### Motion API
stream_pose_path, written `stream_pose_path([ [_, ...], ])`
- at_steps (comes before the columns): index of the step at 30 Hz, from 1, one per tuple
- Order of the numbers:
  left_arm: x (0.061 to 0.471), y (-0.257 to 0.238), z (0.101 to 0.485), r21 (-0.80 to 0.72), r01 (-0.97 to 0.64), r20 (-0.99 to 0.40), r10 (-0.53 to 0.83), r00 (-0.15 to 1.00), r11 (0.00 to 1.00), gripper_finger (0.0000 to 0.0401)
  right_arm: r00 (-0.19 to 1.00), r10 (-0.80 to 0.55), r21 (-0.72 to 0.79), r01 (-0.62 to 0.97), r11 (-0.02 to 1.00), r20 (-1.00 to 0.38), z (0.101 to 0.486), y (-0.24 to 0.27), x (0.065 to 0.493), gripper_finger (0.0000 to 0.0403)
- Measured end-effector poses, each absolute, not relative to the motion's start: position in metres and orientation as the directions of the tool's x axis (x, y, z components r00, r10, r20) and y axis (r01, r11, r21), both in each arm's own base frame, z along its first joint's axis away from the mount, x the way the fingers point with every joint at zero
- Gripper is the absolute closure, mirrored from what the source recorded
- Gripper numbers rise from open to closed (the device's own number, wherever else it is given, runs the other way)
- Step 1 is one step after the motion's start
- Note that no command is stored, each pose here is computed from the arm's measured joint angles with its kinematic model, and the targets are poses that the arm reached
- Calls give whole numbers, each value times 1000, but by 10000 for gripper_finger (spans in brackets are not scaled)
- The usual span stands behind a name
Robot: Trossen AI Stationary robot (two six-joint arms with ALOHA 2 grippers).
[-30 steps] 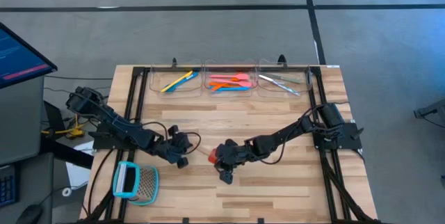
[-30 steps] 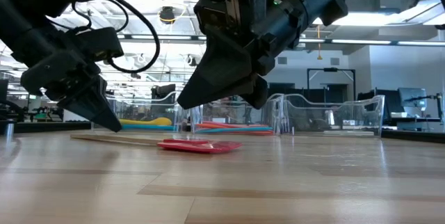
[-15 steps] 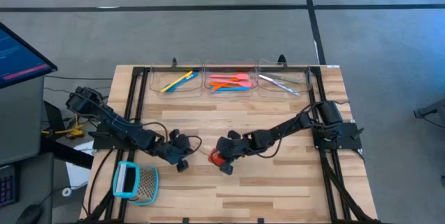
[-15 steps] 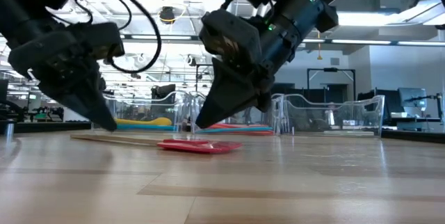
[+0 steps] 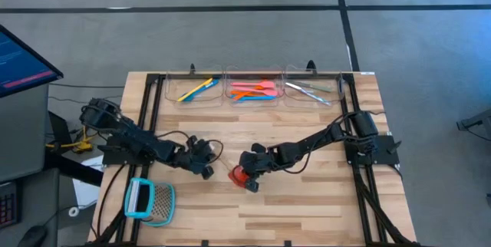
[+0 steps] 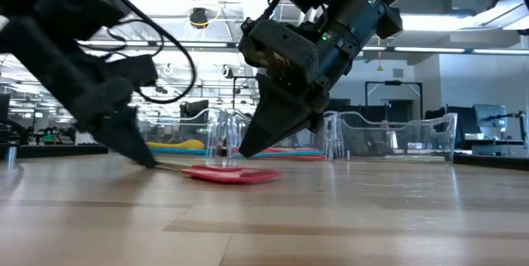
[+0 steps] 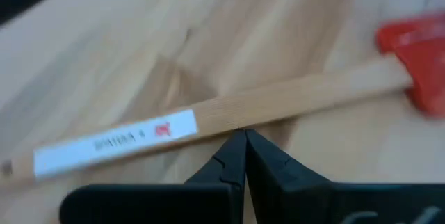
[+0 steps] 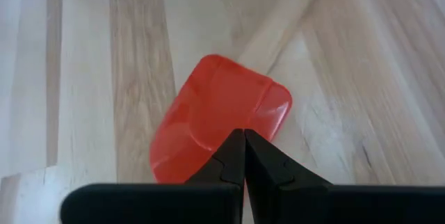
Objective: Pick & Place Kitchen Items
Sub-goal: Put the red spatula into the middle transparent bin
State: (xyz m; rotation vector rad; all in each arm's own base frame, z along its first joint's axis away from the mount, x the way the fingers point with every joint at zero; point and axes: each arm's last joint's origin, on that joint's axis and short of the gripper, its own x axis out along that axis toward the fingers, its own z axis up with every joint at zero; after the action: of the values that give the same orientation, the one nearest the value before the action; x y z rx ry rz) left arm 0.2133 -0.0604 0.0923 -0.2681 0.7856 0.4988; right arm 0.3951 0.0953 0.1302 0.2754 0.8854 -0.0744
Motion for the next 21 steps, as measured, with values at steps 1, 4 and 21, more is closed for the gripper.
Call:
stream_pose_path([
  [1,217,-59,90,-43,-518,-718,334,611,854,399,633,51,207,175,963,-773,130,97,395,403],
  [4,227,-53,84,-43,-508,-683,346,643,860,399,631,58,207,165,964,-774,130,100,394,403],
  [21,264,-46,69,-101,-449,-584,313,749,888,399,627,66,208,156,966,-776,130,104,392,403],
])
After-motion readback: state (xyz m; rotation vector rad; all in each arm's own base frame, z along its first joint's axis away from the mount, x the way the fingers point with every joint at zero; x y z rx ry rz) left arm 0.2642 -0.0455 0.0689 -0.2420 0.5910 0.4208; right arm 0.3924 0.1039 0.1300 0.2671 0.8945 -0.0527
